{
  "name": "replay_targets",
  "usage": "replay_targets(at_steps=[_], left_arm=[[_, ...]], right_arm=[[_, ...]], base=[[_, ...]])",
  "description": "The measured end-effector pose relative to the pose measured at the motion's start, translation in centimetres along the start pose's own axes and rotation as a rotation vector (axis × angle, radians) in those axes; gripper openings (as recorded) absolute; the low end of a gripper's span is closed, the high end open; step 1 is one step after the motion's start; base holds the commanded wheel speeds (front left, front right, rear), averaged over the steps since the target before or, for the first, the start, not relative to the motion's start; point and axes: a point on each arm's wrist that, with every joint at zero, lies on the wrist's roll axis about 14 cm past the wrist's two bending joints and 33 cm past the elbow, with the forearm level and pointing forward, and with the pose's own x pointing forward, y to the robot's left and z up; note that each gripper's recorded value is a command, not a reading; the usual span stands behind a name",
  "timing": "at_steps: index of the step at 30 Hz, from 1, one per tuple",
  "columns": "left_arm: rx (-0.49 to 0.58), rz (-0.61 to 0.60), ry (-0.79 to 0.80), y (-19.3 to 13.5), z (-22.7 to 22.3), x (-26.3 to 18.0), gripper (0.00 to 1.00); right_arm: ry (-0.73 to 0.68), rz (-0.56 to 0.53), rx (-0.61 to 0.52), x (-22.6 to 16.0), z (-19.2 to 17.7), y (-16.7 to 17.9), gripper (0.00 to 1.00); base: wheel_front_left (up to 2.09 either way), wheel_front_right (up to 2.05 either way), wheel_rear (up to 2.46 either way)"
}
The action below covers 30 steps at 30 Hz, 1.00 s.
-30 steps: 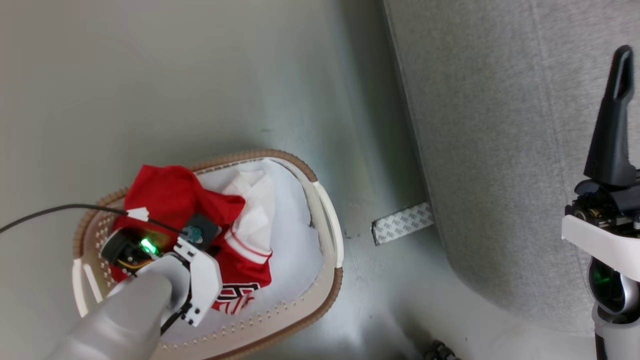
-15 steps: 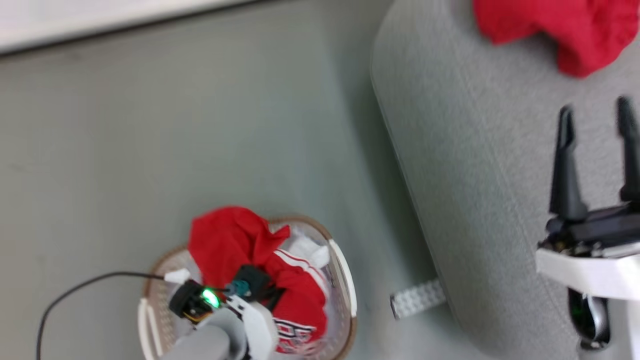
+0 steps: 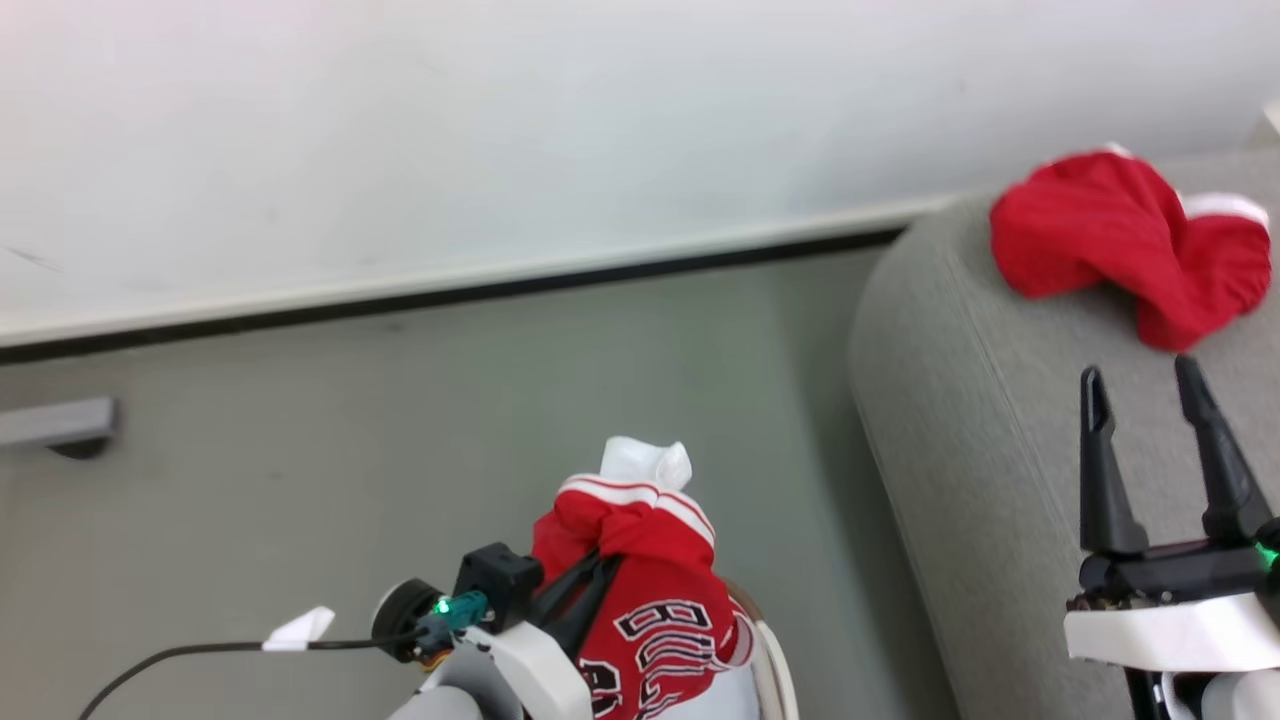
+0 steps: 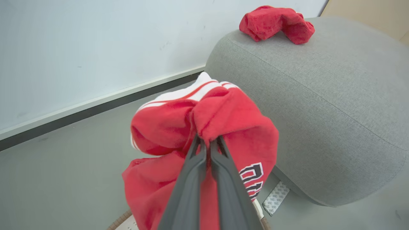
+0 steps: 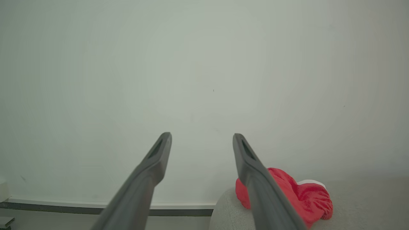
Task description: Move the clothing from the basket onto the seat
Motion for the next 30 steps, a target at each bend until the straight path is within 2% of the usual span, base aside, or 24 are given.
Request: replay_targets(at_steps=[6, 14, 23, 30], left_arm=[[0.107, 0.072, -0.149, 1.1, 5.5, -2.6, 0.0], [0.204, 0.122, -0.344, 1.6, 13.1, -4.9, 0.0], [0.201, 0.137, -0.511, 1.6, 20.6, -6.5, 0.0], [0.204, 0.135, -0.53, 1.2, 21.6, -7.0, 0.0]], right_arm=[[-0.008, 0.041, 0.094, -0.8, 0.6, 2.0, 1.0], [-0.032, 0.117, 0.136, -1.3, 1.8, 4.7, 1.0], [0.036, 0.179, 0.174, -2.2, -0.3, 7.3, 1.0], [0.064, 0.221, 0.194, -2.7, -1.2, 9.0, 1.0]], base=[[0.0, 0.0, 0.0], [0.0, 0.0, 0.0], [0.0, 0.0, 0.0], [0.0, 0.0, 0.0]])
